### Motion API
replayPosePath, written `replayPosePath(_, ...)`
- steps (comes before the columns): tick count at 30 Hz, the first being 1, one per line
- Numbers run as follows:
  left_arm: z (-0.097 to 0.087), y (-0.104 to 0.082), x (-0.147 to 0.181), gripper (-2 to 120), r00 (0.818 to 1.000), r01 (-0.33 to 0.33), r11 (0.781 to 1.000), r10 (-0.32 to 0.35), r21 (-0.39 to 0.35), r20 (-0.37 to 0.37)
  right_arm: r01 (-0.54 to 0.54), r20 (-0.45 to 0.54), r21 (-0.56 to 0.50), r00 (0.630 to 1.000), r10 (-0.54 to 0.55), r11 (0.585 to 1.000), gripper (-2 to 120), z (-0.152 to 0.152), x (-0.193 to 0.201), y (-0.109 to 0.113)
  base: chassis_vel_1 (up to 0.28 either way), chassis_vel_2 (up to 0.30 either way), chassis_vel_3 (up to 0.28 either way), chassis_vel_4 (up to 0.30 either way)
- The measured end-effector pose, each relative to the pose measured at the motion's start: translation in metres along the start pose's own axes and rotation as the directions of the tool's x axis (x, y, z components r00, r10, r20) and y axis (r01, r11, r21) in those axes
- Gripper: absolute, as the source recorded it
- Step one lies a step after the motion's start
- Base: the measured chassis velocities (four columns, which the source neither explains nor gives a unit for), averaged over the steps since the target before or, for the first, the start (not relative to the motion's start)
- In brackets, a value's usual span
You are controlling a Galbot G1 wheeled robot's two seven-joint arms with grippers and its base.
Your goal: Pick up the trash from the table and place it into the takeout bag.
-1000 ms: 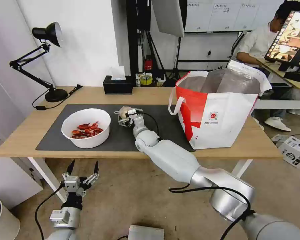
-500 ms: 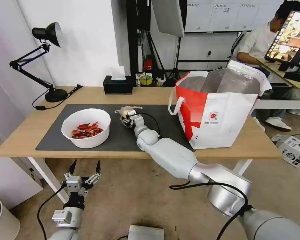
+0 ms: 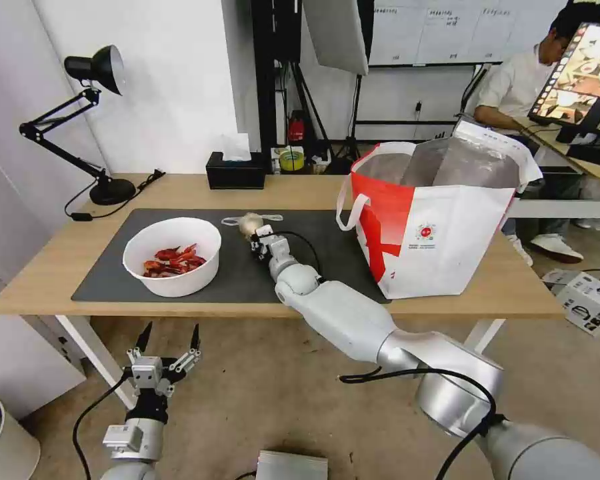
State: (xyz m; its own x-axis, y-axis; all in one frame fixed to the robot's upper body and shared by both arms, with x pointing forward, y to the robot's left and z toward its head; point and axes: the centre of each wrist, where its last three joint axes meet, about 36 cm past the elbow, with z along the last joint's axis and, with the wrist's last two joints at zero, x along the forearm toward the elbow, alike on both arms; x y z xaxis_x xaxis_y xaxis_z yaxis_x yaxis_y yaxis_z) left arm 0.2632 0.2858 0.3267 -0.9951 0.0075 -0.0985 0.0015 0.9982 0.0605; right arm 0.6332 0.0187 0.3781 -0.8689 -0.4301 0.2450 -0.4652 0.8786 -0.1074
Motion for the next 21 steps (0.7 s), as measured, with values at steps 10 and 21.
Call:
replayPosePath(10, 0.002, 0.0, 0.002, 100, 1.0, 0.003, 1.0, -0.003, -0.002, -0.002, 0.013, 0.014, -0.026, 1.0, -0.013, 1.0, 7, 0.002, 0.014, 0.006, 0.0, 0.0, 0.0, 0.0)
replayPosePath(21, 0.003, 0.004, 0.003, 100, 1.0, 0.008, 1.0, -0.008, -0.01, -0.002, -0.01, 0.033, -0.035, 0.999, 0.011, 0.999, 6, -0.005, 0.052, -0.002, 0.0, 0.0, 0.0, 0.0)
